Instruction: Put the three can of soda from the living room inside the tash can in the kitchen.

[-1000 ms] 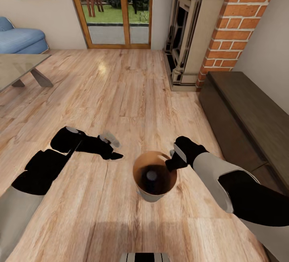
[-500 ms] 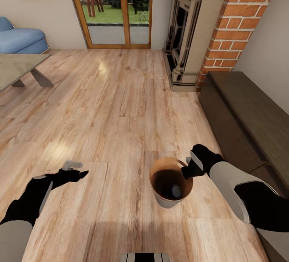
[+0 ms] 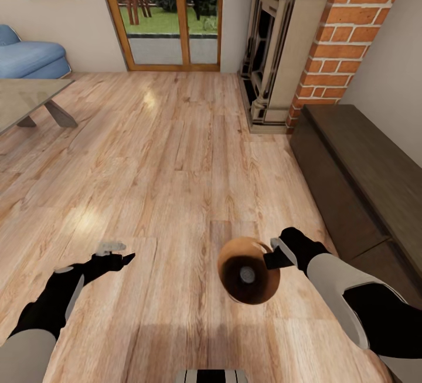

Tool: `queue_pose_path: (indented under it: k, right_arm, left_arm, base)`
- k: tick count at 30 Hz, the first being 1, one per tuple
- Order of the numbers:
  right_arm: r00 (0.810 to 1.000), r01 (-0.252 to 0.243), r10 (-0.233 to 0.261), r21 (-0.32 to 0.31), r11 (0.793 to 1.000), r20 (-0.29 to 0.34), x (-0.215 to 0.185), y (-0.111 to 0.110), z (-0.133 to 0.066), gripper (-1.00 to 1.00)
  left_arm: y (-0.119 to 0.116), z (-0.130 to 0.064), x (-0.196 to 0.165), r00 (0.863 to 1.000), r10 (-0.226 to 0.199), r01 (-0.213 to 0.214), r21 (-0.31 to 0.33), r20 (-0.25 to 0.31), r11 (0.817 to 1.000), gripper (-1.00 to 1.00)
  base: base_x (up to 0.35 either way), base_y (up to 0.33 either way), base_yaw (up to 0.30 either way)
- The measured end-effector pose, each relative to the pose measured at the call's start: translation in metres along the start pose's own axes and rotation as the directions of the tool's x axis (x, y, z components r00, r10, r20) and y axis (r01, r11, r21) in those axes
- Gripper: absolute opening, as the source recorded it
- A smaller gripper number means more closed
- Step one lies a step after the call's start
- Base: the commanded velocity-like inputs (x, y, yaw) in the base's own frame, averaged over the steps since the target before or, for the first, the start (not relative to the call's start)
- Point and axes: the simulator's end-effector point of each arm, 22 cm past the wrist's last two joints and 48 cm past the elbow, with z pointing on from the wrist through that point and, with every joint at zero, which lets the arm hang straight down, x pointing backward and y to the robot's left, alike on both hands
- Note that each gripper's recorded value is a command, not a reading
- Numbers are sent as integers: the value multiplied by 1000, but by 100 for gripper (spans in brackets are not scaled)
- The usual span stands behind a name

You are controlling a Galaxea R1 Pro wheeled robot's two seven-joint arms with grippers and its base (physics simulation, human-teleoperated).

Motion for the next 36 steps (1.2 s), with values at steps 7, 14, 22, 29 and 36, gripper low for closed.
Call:
queue_pose_path:
  k: [7, 14, 22, 29, 36]
  right_arm:
    - [1000, 4, -4, 6, 1000, 3, 2, -2, 2, -100]
    - [1000, 10, -10, -1, 1000, -8, 6, 5, 6, -100]
    - [1000, 9, -10, -8, 1000, -20, 9, 8, -4, -100]
    - [1000, 10, -10, -11, 1000, -28, 10, 10, -13, -100]
    - [999, 11, -11, -14, 1000, -38, 12, 11, -22, -100]
  left_arm:
    - [-3, -2, 25, 1000, -2, 2, 2, -20, 1000, 100]
    - [-4, -3, 32, 1000, -4, 4, -1, -30, 1000, 100]
    - [-4, -12, 23, 999, -7, 6, -12, -40, 1000, 100]
    - [-5, -20, 11, 999, -2, 2, -15, -38, 1000, 100]
    - [-7, -28, 3, 999, -3, 2, -14, -44, 1000, 100]
  base:
    - [0, 0, 17]
    - [0, 0, 122]
    - [0, 0, 141]
    - [0, 0, 153]
    - [0, 0, 155]
